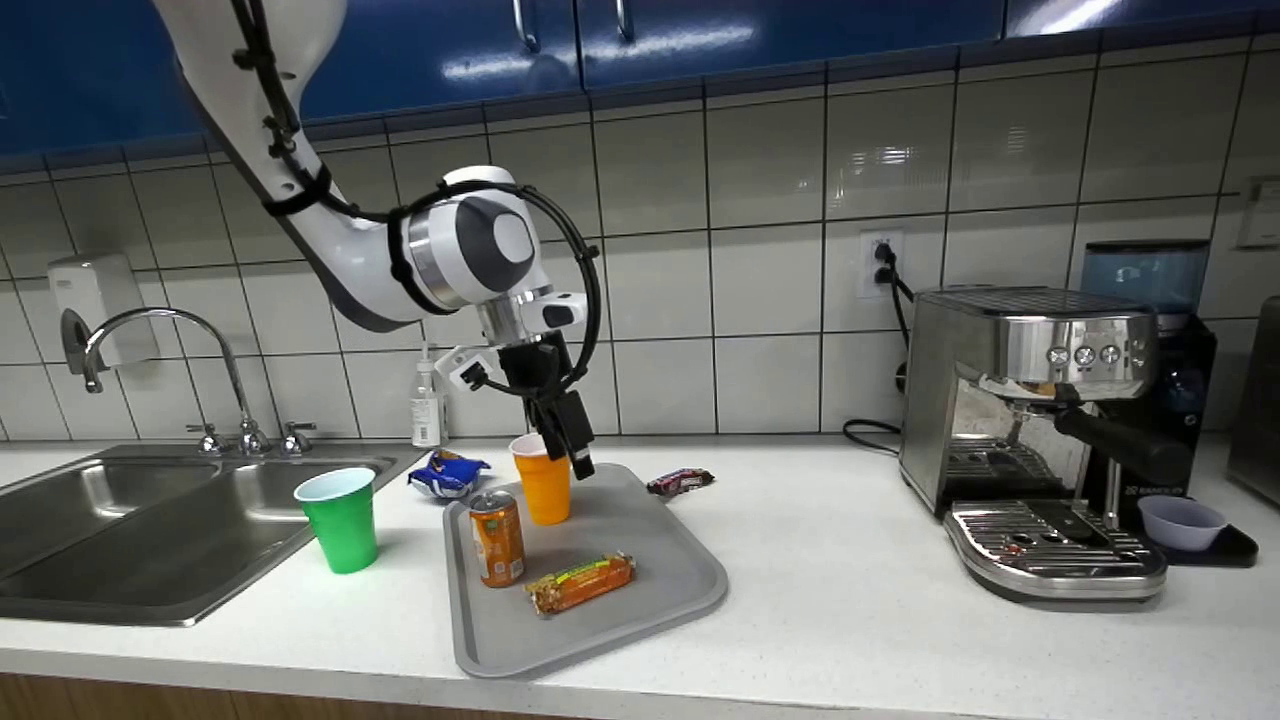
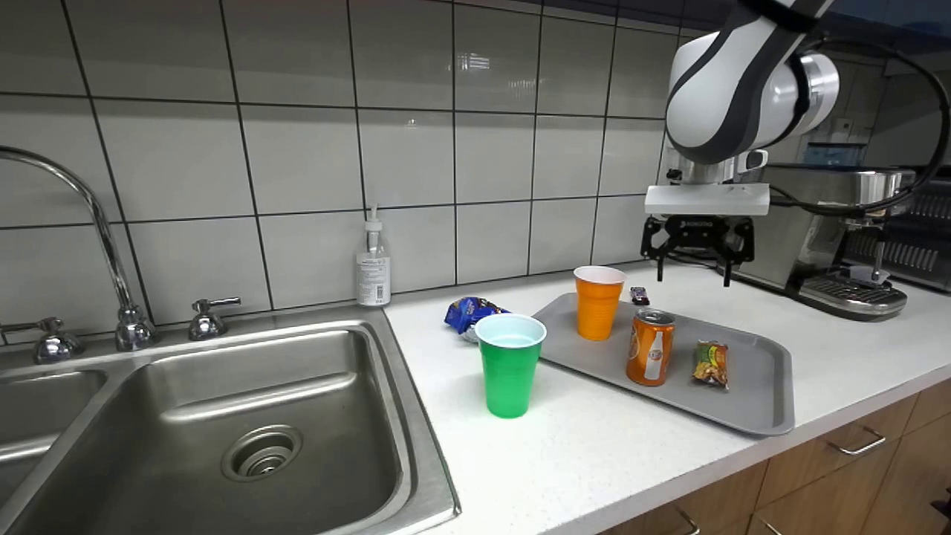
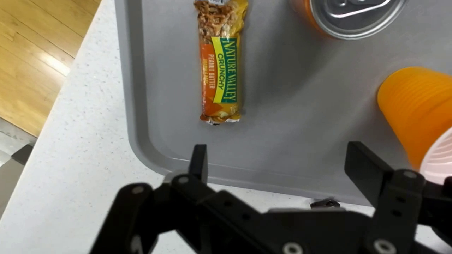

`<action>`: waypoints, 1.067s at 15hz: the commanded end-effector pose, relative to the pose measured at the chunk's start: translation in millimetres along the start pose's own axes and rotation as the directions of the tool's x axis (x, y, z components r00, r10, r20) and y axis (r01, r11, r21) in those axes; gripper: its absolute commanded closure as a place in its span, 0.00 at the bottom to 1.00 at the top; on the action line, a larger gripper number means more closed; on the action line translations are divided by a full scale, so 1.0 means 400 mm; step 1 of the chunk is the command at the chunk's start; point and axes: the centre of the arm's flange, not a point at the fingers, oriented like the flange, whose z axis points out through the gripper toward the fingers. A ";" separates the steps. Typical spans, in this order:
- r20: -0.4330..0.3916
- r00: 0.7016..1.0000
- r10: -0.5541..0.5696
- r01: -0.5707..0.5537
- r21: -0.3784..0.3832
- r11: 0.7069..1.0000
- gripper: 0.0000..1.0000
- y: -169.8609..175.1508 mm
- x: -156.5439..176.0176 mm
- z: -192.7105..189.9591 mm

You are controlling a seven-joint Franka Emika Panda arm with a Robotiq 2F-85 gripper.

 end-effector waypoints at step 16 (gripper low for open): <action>-0.146 0.933 -0.330 0.351 0.151 0.924 0.00 -0.041 -0.095 -0.259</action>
